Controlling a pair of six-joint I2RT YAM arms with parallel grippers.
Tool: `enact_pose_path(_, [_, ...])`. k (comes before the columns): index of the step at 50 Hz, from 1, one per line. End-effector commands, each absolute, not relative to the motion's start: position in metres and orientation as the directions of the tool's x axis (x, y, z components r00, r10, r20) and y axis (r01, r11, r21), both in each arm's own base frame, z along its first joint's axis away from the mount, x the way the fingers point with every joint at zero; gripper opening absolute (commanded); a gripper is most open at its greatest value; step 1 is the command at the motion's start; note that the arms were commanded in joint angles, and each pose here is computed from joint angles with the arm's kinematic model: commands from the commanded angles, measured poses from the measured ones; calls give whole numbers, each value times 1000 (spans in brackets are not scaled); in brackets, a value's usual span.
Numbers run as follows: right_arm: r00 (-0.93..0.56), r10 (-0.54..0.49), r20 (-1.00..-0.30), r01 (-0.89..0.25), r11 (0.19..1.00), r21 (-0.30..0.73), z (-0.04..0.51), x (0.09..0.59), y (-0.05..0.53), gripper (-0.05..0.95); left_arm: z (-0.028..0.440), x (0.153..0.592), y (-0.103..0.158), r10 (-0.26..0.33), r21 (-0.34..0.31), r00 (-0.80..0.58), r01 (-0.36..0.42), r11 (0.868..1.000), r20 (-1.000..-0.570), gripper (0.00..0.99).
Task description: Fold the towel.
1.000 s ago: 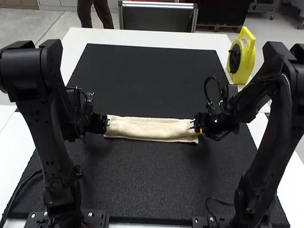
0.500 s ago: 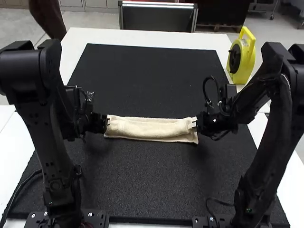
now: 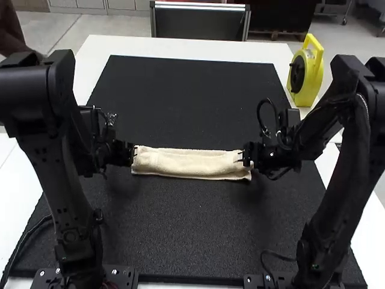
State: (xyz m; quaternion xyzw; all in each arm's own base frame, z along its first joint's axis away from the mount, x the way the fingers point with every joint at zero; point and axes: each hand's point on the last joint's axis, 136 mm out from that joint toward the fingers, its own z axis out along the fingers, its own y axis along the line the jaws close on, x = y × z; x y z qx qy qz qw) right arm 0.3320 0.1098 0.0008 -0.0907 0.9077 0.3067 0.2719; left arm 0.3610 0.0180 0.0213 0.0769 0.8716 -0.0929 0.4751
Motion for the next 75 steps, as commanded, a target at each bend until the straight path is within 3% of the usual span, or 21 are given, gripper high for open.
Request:
enact_pose_path(1, [-816,40,-577,-291,834,469,7,346,89,911,30,360,18,40,-92,-518,226,970,-855,961])
enact_pose_path(11, [-800,73,-596,-267,846,462,14,357,71,911,30,360,18,40,-92,-517,227,969,-855,961])
enact_pose_path(61, [-860,44,-509,-263,816,514,-16,337,95,907,39,361,18,42,-86,-504,228,970,-863,961])
enact_pose_path(75, [-855,46,-517,-269,812,517,-14,340,99,907,46,364,33,12,-88,-484,184,979,-875,961])
